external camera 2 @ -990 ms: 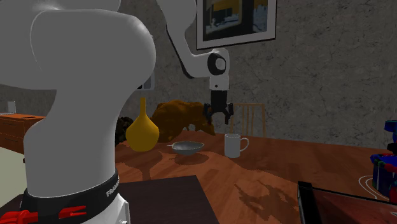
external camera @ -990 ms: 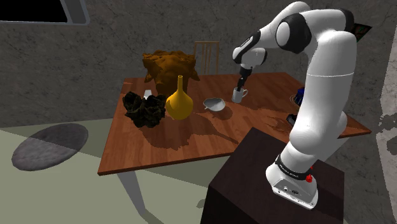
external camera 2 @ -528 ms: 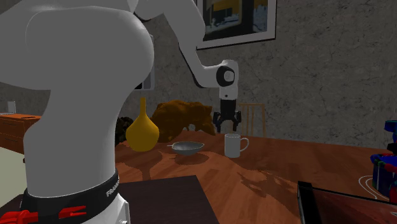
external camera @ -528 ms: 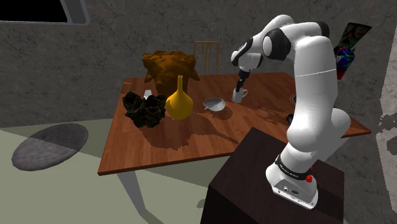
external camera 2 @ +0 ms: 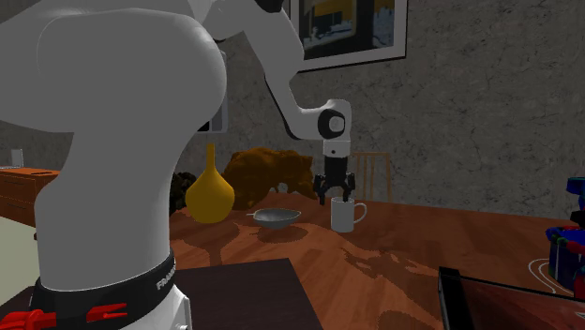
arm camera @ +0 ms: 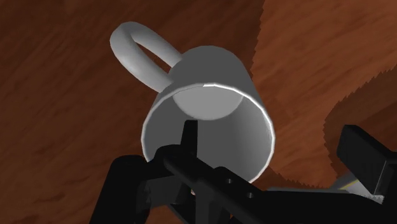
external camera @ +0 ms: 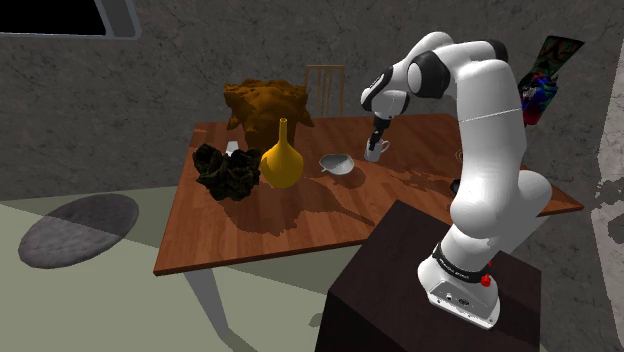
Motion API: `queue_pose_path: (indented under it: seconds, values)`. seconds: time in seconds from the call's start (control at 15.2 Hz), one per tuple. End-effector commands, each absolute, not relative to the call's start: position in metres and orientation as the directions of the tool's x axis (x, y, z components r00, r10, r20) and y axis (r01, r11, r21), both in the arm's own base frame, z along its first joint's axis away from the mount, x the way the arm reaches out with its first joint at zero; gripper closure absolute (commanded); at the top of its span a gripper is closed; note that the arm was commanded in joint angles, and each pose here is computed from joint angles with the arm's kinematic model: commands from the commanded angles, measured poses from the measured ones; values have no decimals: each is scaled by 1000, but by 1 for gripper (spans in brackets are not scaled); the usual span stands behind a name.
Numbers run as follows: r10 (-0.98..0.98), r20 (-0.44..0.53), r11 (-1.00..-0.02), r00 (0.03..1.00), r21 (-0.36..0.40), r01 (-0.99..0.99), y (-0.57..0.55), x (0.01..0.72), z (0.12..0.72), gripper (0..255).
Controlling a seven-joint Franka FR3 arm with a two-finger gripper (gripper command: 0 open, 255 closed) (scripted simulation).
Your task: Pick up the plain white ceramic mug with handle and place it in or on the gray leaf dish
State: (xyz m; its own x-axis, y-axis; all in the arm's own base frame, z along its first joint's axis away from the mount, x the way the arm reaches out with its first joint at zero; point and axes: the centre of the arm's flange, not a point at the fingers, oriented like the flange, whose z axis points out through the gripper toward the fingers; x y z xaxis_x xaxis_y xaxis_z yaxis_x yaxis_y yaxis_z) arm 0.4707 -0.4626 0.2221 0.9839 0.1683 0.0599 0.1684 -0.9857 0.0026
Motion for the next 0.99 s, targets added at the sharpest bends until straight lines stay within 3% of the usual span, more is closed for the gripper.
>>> queue_pose_path:
  seconds: [0.0,0.26,0.33,0.92]
  values:
    - [168,60,-986,984,3,168,-463,471,221,0]
    - [168,60,-986,984,3,168,-463,471,221,0]
    - [168,60,-986,984,3,168,-463,471,221,255]
    - [168,60,-986,984,3,168,-463,471,221,255]
